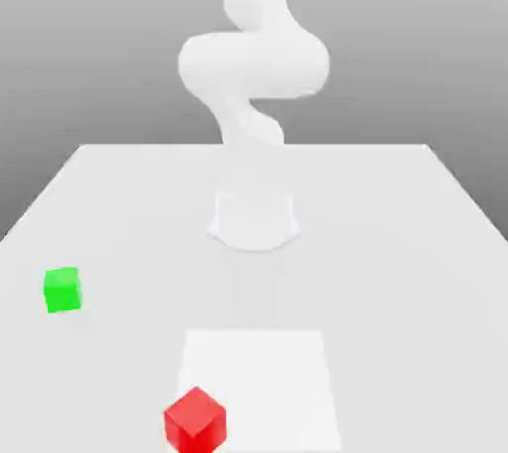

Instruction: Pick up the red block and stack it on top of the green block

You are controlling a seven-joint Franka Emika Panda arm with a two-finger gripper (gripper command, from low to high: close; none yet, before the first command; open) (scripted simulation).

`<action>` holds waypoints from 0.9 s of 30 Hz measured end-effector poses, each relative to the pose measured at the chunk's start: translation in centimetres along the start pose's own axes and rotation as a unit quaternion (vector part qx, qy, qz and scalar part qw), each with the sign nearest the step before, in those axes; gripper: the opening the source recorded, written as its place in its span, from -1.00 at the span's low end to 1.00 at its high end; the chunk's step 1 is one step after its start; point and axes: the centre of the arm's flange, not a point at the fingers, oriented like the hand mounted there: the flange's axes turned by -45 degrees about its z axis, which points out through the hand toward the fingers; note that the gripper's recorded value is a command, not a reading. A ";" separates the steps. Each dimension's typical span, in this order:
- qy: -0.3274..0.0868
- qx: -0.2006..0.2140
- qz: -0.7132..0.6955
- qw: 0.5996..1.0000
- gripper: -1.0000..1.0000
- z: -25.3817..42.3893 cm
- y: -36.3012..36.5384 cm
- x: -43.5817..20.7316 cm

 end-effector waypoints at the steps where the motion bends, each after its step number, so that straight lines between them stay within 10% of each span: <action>1: -0.015 -0.008 0.012 1.000 0.00 2.1 0.1 0.0; 27: -0.330 -0.124 0.297 0.887 0.00 42.9 6.6 -23.2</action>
